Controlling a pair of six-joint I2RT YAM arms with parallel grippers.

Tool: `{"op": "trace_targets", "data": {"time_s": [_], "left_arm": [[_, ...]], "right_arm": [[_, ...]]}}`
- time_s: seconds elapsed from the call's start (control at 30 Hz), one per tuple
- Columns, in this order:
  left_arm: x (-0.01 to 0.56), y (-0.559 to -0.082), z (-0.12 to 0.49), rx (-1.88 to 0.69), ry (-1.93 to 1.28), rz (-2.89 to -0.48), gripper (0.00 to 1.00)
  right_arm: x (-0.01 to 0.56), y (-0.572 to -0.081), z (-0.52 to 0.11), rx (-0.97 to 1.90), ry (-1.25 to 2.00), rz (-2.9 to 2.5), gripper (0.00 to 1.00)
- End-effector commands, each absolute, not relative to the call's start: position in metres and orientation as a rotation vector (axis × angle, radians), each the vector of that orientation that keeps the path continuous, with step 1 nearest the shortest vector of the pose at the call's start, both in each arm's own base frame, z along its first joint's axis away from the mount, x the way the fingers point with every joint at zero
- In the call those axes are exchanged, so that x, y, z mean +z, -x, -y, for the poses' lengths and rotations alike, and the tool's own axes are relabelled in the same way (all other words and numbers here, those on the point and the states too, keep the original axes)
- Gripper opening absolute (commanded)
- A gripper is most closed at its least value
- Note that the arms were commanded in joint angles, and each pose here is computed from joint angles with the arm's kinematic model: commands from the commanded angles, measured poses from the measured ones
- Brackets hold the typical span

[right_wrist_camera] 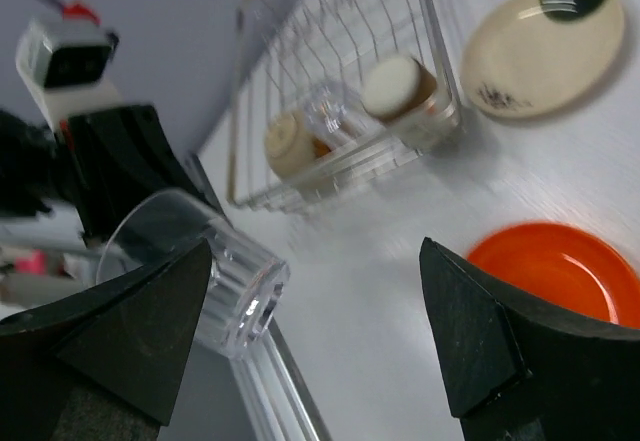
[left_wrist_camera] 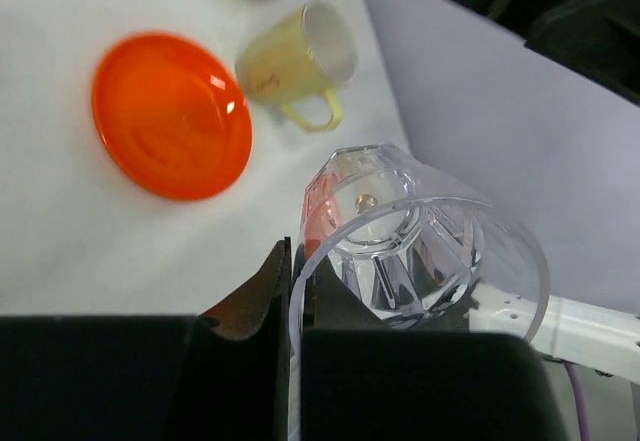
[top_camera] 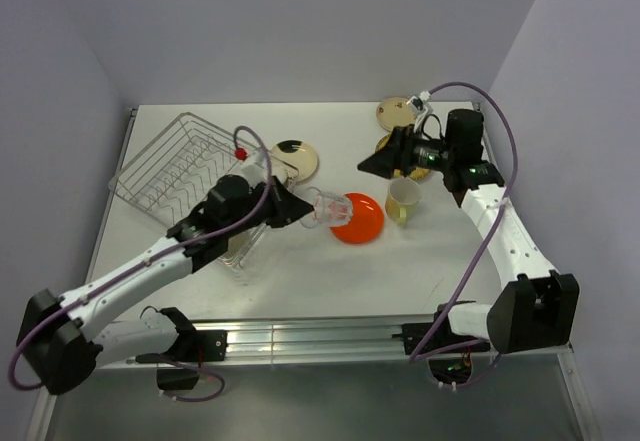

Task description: Load the mixed dishes into the dish rack

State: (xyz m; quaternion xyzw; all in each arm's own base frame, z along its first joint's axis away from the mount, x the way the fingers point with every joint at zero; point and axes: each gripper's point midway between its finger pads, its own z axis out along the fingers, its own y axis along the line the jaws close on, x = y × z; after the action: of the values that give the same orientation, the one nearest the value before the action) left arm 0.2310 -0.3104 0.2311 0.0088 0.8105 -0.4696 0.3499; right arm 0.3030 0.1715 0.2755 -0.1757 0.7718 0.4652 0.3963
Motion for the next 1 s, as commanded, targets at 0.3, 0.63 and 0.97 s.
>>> {"op": "trace_targets", "data": {"time_s": [0.3, 0.63, 0.97], "left_arm": [[0.345, -0.246, 0.227, -1.242, 0.076, -1.481, 0.0], [0.353, -0.264, 0.231, -1.304, 0.073, -1.465, 0.0], [0.381, -0.26, 0.229, -1.394, 0.035, -1.367, 0.0]], "right_arm": [[0.366, -0.321, -0.271, 1.977, -0.066, -1.78, 0.98], [0.368, -0.277, -0.314, 2.29, 0.017, -1.807, 1.0], [0.352, -0.266, -0.327, 2.327, 0.034, -1.849, 1.0]]}}
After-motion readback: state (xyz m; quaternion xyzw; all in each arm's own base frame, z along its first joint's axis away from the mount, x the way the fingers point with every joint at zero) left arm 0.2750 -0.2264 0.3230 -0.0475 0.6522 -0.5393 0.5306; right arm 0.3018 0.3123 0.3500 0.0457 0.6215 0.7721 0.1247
